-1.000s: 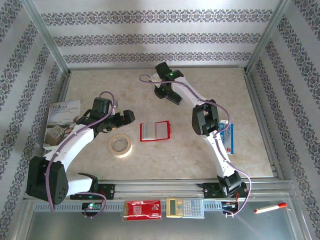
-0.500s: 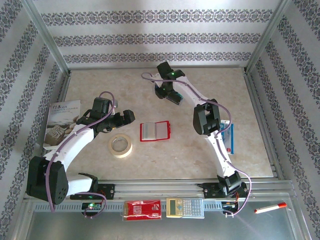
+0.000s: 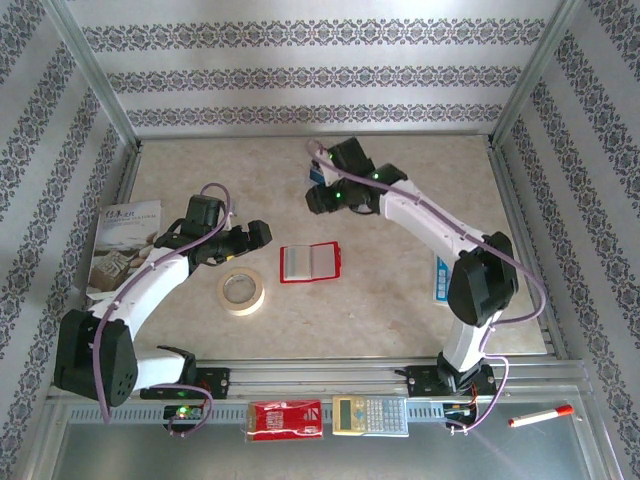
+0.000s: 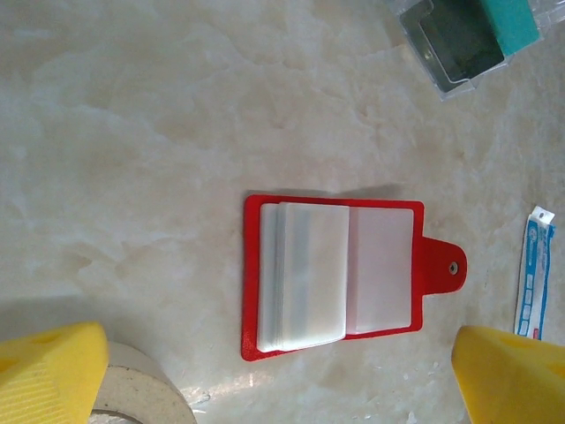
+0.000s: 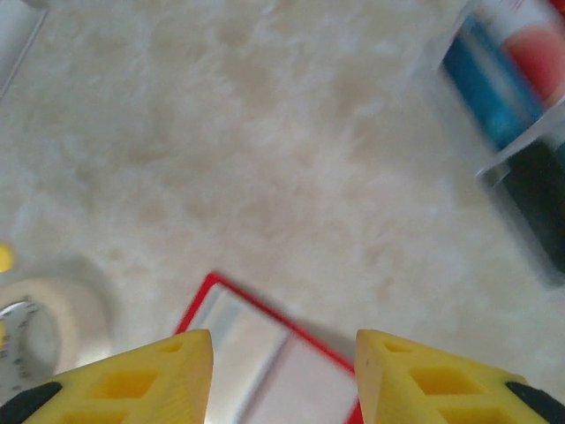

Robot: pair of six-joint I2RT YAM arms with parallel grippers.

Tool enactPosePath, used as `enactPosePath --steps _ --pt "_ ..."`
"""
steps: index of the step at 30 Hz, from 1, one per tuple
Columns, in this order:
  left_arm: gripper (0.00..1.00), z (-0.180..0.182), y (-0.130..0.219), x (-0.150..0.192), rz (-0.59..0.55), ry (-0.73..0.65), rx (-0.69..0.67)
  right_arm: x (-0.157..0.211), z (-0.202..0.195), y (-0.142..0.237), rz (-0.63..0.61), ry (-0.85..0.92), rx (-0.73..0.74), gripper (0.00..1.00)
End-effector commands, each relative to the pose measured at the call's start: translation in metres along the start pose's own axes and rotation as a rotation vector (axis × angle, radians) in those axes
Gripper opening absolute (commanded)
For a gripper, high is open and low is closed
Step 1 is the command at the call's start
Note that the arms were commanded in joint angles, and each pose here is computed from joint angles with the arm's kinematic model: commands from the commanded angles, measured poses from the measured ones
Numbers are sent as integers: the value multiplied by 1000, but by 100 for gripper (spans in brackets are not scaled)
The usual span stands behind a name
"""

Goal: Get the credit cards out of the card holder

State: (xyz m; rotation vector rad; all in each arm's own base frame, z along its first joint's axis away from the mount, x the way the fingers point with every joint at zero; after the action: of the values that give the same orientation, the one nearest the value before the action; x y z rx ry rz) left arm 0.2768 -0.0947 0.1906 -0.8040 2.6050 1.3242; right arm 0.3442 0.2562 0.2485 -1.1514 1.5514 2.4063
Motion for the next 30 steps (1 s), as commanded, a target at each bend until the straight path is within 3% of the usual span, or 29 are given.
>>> enactPosePath --steps 1,10,21,30 --pt "100 -1 -9 1 6 10 31 30 13 -13 8 -155 10 49" --pt "100 2 -25 2 26 40 55 99 44 -51 129 -218 110 50" --pt "99 0 -36 4 77 43 76 111 42 -100 246 -218 173 52" --pt "89 -2 -47 15 151 57 69 145 21 -119 353 -243 255 49"
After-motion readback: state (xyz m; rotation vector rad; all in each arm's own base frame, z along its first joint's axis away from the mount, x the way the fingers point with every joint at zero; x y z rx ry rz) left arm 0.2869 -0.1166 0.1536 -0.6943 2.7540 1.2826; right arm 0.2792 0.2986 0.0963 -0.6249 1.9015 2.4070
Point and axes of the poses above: each hand's point on the last joint's axis, 136 mm out from that joint toward the fingers, its own y axis back along the fingers, its own z axis along the line the jaws close on, x = y × z, the point moved 8 cm from there along y, back along the fingers, and after that the axes turned 5 degrees about y, right-handed, at the moved point
